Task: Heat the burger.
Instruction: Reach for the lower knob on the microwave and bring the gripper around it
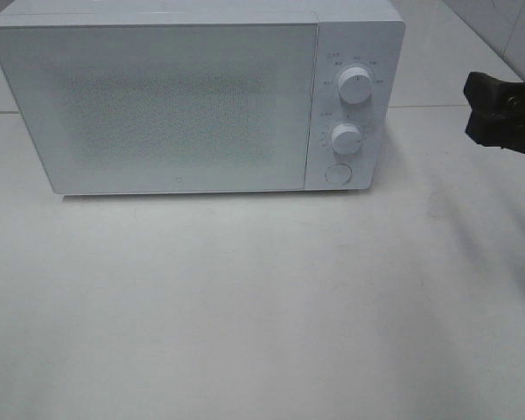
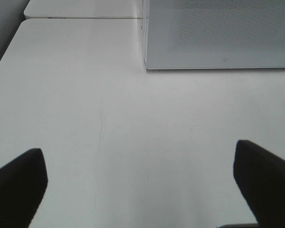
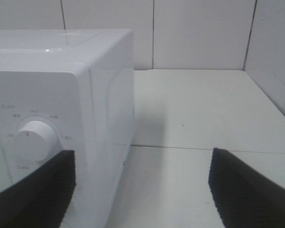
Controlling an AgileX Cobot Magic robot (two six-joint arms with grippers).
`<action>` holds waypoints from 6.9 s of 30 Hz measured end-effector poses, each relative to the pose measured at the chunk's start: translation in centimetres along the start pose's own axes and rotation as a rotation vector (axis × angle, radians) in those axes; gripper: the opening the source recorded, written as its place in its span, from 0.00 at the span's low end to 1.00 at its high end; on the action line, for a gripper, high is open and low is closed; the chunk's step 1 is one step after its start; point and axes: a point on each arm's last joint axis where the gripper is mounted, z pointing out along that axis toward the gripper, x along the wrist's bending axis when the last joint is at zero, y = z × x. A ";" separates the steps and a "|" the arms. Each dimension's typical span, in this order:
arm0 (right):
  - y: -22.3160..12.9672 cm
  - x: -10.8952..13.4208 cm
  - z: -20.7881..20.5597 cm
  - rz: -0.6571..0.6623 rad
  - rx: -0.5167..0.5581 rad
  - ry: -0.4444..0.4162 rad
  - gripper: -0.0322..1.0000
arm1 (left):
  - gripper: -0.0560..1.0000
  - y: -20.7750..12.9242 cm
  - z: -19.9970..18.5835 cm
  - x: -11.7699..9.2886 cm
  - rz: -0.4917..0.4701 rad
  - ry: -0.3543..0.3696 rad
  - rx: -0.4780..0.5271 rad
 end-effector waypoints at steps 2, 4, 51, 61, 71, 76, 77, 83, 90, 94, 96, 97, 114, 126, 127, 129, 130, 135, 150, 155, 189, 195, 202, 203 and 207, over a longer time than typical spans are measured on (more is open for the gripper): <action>-0.7 0.2 0.5 -0.015 -0.008 -0.034 0.76 | 0.99 0.0 0.0 0.0 0.000 0.000 0.000; -1.7 0.9 1.0 -0.059 -0.018 -0.074 0.76 | 0.99 0.0 0.0 0.0 0.000 0.000 0.000; -8.3 13.6 9.2 -0.064 0.118 -0.167 0.76 | 0.99 0.0 0.0 0.0 0.000 0.000 0.000; -9.2 14.6 11.1 -0.029 0.118 -0.210 0.76 | 0.99 0.0 0.0 0.0 0.000 0.000 0.000; -9.1 14.1 11.8 -0.003 0.115 -0.246 0.76 | 0.99 0.0 0.0 0.0 0.000 0.000 0.000; -9.6 14.1 11.9 0.002 0.132 -0.260 0.76 | 0.99 0.0 0.0 0.0 0.000 0.000 0.000; -9.6 14.1 11.9 0.002 0.132 -0.260 0.76 | 0.99 0.0 0.0 0.0 0.000 0.000 0.000; -9.6 14.1 11.9 0.028 0.132 -0.266 0.76 | 0.99 0.0 0.0 0.0 0.000 0.000 0.000; -9.7 14.0 11.8 0.049 0.141 -0.292 0.76 | 0.99 0.0 0.0 0.0 0.000 0.000 0.000; -9.7 14.0 11.9 0.060 0.142 -0.303 0.76 | 0.99 0.0 0.0 0.0 0.000 0.000 0.000; -9.6 14.0 11.9 0.061 0.143 -0.304 0.76 | 0.99 0.0 0.0 0.0 0.000 0.000 0.000; -9.6 14.1 11.9 0.064 0.143 -0.305 0.76 | 0.99 0.0 0.0 0.0 0.000 0.000 0.000; -9.4 14.9 11.8 0.056 0.125 -0.270 0.76 | 0.99 0.0 0.0 0.0 0.000 0.000 0.000; -9.3 15.0 11.9 0.057 0.122 -0.268 0.63 | 0.99 0.0 0.0 0.0 0.000 0.000 0.000; -9.3 15.0 11.9 0.057 0.122 -0.268 0.61 | 0.99 0.0 0.0 0.0 0.000 0.000 0.000; -9.3 14.9 11.9 0.058 0.118 -0.272 0.54 | 0.99 0.0 0.0 0.0 0.000 0.000 0.000; -9.3 14.8 11.9 0.062 0.117 -0.284 0.46 | 0.99 0.0 0.0 0.0 0.000 0.000 0.000; -9.3 14.8 11.9 0.063 0.116 -0.284 0.46 | 0.99 0.0 0.0 0.0 0.000 0.000 0.000; -9.3 14.8 11.9 0.094 0.112 -0.286 0.46 | 0.99 0.0 0.0 0.0 0.000 0.000 0.000; -9.3 14.8 11.9 0.155 0.103 -0.289 0.46 | 0.99 0.0 0.0 0.0 0.000 0.000 0.000; -9.4 14.7 11.9 0.856 -0.008 -0.298 0.46 | 0.99 0.0 0.0 0.0 0.000 0.000 0.000; -9.4 14.6 11.9 0.963 -0.022 -0.294 0.46 | 0.99 0.0 0.0 0.0 0.000 0.000 0.000; -9.5 14.6 11.8 1.110 -0.042 -0.292 0.46 | 0.99 0.0 0.0 0.0 0.000 0.000 0.000; -9.5 14.6 11.8 1.110 -0.042 -0.292 0.46 | 0.99 0.0 0.0 0.0 0.000 0.000 0.000; -9.5 14.5 11.8 1.216 -0.058 -0.292 0.46 | 0.99 0.0 0.0 0.0 0.000 0.000 0.000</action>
